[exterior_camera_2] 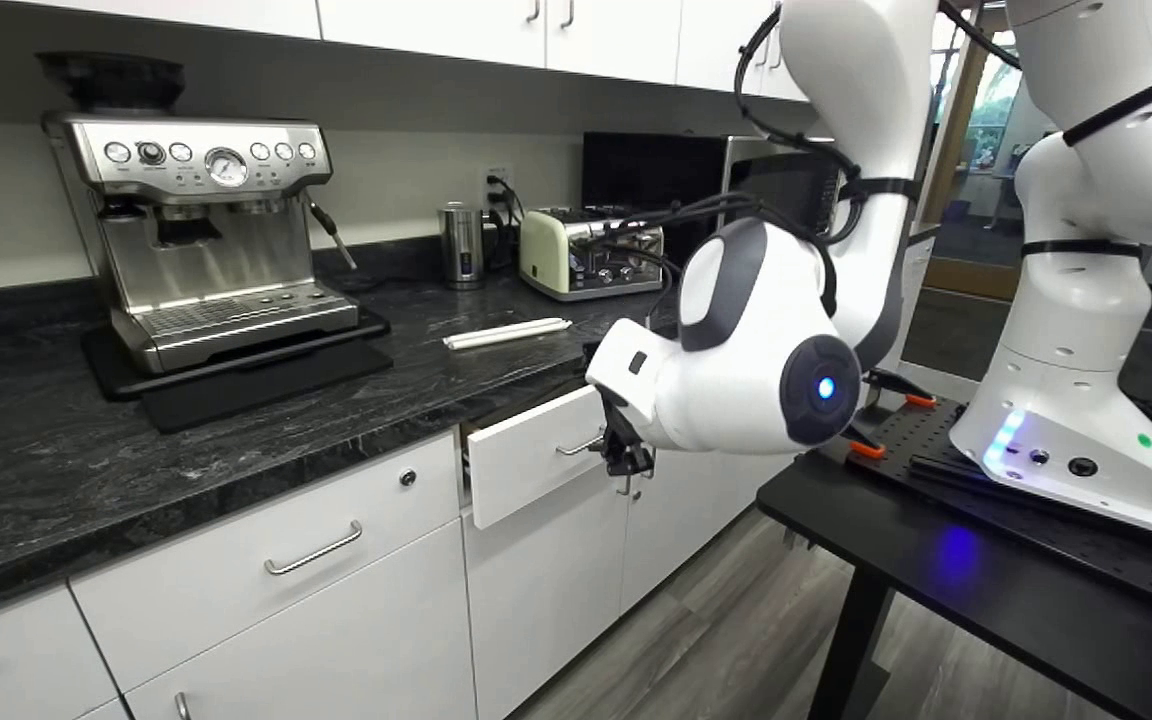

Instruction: Open the ajar drawer fully

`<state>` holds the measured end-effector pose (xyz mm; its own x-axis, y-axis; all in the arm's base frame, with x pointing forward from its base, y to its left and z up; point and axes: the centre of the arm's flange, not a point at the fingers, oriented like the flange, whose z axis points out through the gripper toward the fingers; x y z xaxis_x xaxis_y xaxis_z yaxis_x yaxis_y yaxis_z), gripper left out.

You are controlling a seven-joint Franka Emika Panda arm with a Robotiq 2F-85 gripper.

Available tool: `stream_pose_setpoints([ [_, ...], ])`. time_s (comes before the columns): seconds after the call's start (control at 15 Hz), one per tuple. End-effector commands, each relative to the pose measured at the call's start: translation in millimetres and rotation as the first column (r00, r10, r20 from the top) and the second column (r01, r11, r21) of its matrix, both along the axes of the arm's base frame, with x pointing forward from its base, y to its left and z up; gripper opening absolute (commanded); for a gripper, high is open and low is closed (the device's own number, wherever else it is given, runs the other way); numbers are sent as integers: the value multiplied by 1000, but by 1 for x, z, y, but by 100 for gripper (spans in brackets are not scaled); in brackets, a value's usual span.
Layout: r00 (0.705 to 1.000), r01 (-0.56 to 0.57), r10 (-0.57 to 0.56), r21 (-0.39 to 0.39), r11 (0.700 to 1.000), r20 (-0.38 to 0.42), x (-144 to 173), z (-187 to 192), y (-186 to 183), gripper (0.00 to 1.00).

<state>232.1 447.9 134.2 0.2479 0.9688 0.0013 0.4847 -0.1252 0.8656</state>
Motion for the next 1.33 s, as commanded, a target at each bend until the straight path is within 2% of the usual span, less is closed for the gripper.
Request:
stream_pose_setpoints([
  [0.0, 998, 46, -45, -15, 999, 31, 7, -49, 33, 100],
  [0.2, 1000, 15, -15, -3, 1000, 15, 0, -68, 41, 100],
  [0.27, 1000, 19, -20, -30, 999, -8, -2, -58, 27, 100],
  [0.53, 1000, 18, -18, -34, 999, -16, -4, -65, 29, 100],
  [0.67, 993, 113, -108, -150, 982, 38, 0, -84, 32, 100],
  [0.8, 980, 192, -174, -216, 957, 97, 9, -112, 32, 100],
  [1.0, 951, 296, -253, -289, 910, 177, 16, -156, 36, 100],
  [1.27, 897, 405, -307, -317, 858, 318, 31, -202, 39, 100],
])
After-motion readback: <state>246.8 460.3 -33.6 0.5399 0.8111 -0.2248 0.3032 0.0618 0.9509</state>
